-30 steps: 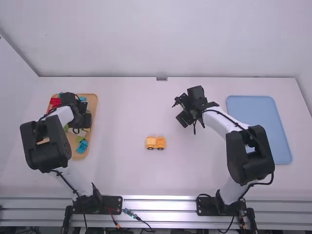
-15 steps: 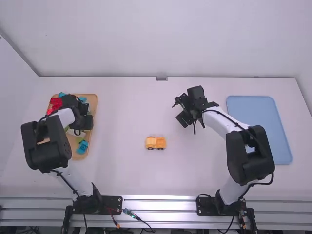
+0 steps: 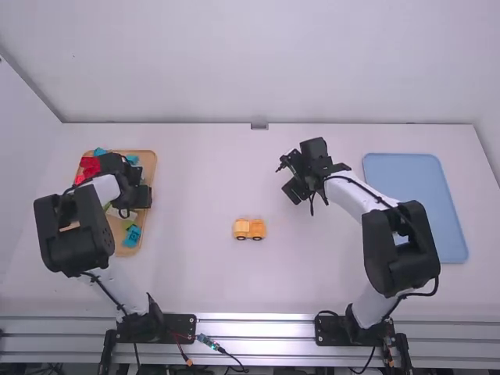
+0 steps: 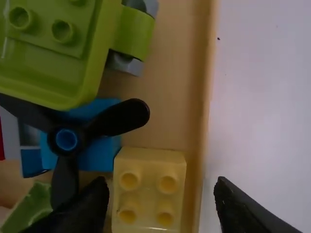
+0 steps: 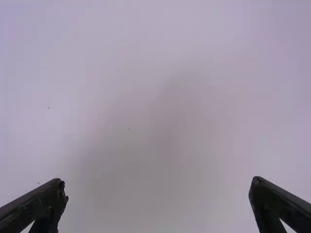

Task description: Assemble lego blocks to make yellow taxi

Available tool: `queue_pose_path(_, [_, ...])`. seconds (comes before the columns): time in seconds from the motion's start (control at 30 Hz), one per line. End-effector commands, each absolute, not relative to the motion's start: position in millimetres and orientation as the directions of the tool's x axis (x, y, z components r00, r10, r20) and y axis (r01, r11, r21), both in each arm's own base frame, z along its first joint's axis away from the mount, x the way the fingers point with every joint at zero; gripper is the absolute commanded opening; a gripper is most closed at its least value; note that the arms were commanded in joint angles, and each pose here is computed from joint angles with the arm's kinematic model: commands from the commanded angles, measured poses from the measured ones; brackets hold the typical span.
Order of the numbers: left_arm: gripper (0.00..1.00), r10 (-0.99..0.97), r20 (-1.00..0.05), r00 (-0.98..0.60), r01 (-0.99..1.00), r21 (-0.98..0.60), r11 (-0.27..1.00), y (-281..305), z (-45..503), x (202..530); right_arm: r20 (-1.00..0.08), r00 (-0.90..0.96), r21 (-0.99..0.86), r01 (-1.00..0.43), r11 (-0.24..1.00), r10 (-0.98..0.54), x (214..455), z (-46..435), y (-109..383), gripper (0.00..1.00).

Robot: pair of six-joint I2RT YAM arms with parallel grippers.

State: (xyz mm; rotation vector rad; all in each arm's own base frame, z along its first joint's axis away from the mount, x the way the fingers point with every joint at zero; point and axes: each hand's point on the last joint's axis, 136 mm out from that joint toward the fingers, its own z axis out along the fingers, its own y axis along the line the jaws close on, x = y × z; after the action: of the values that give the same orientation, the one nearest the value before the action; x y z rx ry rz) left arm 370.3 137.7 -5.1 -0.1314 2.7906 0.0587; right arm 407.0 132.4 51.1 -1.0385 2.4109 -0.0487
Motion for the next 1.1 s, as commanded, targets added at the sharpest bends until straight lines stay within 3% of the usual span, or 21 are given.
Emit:
queue_pose_path(0.0, [0.62,-0.088,-0.342,-0.936,-0.096,0.008,0.995,136.3,-2.8,370.3,-0.477,-0.56,-0.244,-0.656,0.714,-0.677,416.3,70.2,134.6,1.0])
queue_pose_path(0.33, [0.63,-0.09,-0.335,-0.938,-0.098,0.006,0.995,136.3,-0.2,370.7,-0.477,-0.559,-0.244,-0.656,0.714,-0.678,416.3,70.2,134.8,0.99])
queue_pose_path(0.47, [0.75,-0.092,-0.336,-0.937,-0.1,0.006,0.995,137.0,1.8,372.0,-0.477,-0.56,-0.244,-0.656,0.714,-0.678,416.3,70.2,134.8,0.99])
queue_pose_path(0.7, [0.77,-0.092,-0.343,-0.935,-0.1,0.007,0.995,139.0,9.4,377.3,-0.479,-0.558,-0.245,-0.656,0.714,-0.677,416.9,70.6,135.0,0.99])
queue_pose_path(0.9, [0.7,-0.092,-0.341,-0.935,-0.101,0.007,0.995,140.4,14.6,379.6,-0.479,-0.558,-0.245,-0.656,0.714,-0.677,416.9,70.6,135.0,0.99])
queue_pose_path(1.0, [0.62,-0.092,-0.339,-0.936,-0.101,0.007,0.995,140.6,15.2,379.4,-0.479,-0.559,-0.245,-0.655,0.714,-0.677,416.8,70.6,135.0,0.99])
queue_pose_path(1.03, [0.51,-0.092,-0.339,-0.936,-0.1,0.007,0.995,140.6,15.2,379.3,-0.479,-0.559,-0.245,-0.655,0.714,-0.677,416.8,70.6,135.0,0.99])
queue_pose_path(1.07, [0.47,-0.089,-0.337,-0.937,-0.097,0.007,0.995,140.2,15.0,379.0,-0.479,-0.558,-0.245,-0.656,0.714,-0.678,416.7,70.5,135.0,0.99])
